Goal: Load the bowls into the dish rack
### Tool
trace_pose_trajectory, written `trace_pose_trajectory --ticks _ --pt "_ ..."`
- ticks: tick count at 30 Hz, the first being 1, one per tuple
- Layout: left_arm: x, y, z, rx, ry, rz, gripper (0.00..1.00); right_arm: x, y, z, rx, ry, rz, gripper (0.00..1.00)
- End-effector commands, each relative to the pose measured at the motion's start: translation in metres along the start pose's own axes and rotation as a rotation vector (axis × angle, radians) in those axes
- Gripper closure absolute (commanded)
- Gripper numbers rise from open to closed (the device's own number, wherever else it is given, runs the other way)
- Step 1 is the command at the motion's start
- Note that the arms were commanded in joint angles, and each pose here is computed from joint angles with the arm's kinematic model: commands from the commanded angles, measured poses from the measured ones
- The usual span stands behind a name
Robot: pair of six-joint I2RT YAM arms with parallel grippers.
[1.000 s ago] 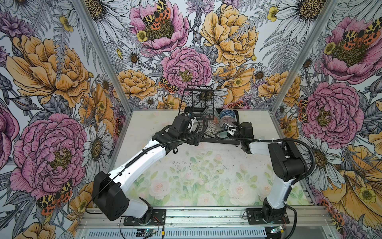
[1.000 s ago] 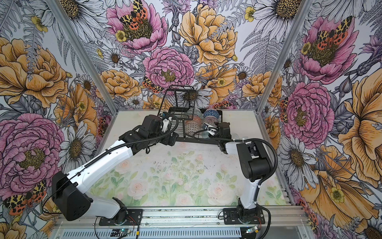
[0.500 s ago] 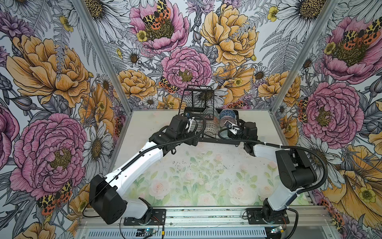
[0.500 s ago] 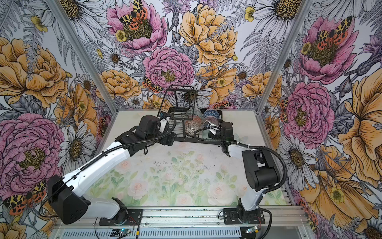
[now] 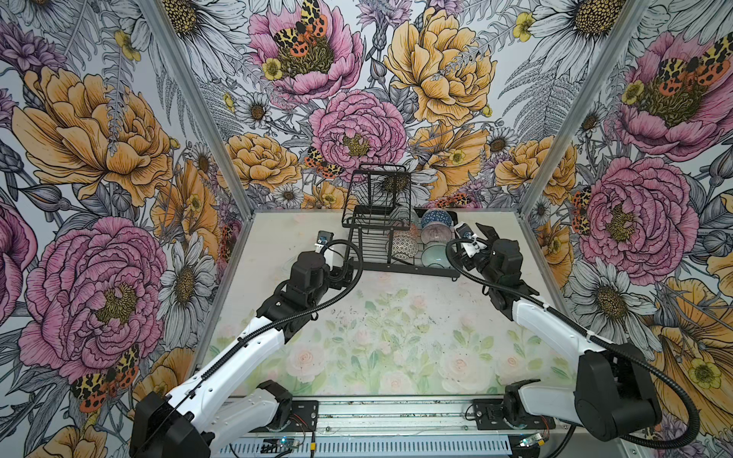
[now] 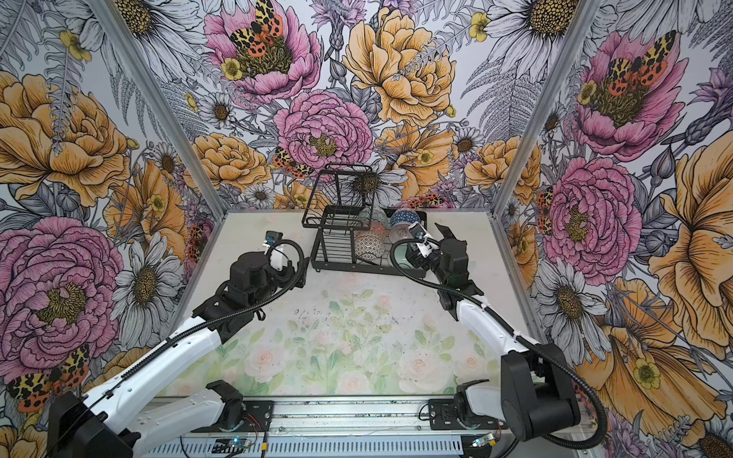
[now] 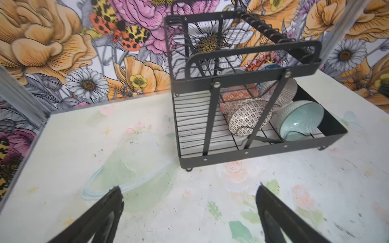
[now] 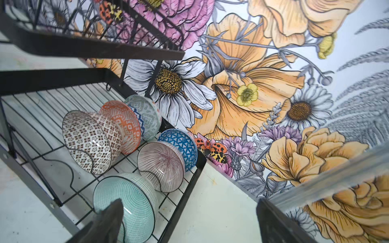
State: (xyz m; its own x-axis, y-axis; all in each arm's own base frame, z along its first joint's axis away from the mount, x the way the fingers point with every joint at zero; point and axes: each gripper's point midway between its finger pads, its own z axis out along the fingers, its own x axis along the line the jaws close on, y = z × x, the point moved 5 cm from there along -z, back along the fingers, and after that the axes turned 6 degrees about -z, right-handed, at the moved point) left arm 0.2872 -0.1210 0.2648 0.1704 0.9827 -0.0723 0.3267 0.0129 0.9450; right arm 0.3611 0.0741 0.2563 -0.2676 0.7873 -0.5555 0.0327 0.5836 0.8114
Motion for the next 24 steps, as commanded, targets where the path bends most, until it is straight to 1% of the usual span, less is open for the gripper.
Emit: trace_pose_trajectory --ticks 1,3,7,8,9,10,11,13,14,15,18,19,20,21,24 --pt "0.029 0.011 -0.004 -0.206 0.156 -0.034 0.01 -0.013 -0.029 -0.019 0.137 -0.172 0.238 0.01" --pt "0.049 0.000 -0.002 -0.207 0.240 -0.079 0.01 -0.016 -0.045 -0.030 0.175 -0.241 0.300 0.00" --pt "0.089 -0.031 0.010 -0.216 0.377 -0.173 0.01 -0.010 -0.087 -0.040 0.235 -0.297 0.394 0.01" --pt "0.097 -0.040 0.014 -0.215 0.412 -0.164 0.01 -0.009 -0.099 -0.040 0.262 -0.315 0.421 0.00" --pt "0.104 -0.043 0.016 -0.235 0.446 -0.163 0.01 -0.009 -0.108 -0.040 0.273 -0.326 0.446 0.00" --pt "0.110 -0.044 0.018 -0.213 0.473 -0.154 0.01 -0.006 -0.118 -0.039 0.281 -0.337 0.471 0.00" --pt "0.112 -0.045 0.020 -0.207 0.477 -0.133 0.01 -0.004 -0.126 -0.039 0.286 -0.346 0.484 0.01" --pt "0.121 -0.049 0.025 -0.211 0.502 -0.126 0.01 0.001 -0.138 -0.034 0.275 -0.360 0.495 0.01" --pt "0.124 -0.053 0.028 -0.203 0.505 -0.125 0.01 0.002 -0.138 -0.031 0.303 -0.335 0.496 0.00" --pt "0.129 -0.058 0.031 -0.191 0.508 -0.128 0.01 0.003 -0.138 -0.027 0.296 -0.313 0.483 0.01" --pt "0.142 -0.076 0.038 -0.173 0.528 -0.140 0.01 0.000 -0.137 -0.019 0.289 -0.315 0.464 0.00" --pt "0.146 -0.080 0.040 -0.184 0.533 -0.147 0.01 0.000 -0.138 -0.017 0.291 -0.315 0.458 0.00" --pt "0.148 -0.078 0.041 -0.178 0.535 -0.149 0.01 -0.001 -0.138 -0.015 0.290 -0.317 0.452 0.01" --pt "0.148 -0.078 0.044 -0.169 0.511 -0.139 0.01 -0.001 -0.138 -0.013 0.289 -0.318 0.449 0.00" --pt "0.153 -0.075 0.052 -0.196 0.485 -0.137 0.01 -0.005 -0.139 -0.008 0.293 -0.329 0.454 0.01"
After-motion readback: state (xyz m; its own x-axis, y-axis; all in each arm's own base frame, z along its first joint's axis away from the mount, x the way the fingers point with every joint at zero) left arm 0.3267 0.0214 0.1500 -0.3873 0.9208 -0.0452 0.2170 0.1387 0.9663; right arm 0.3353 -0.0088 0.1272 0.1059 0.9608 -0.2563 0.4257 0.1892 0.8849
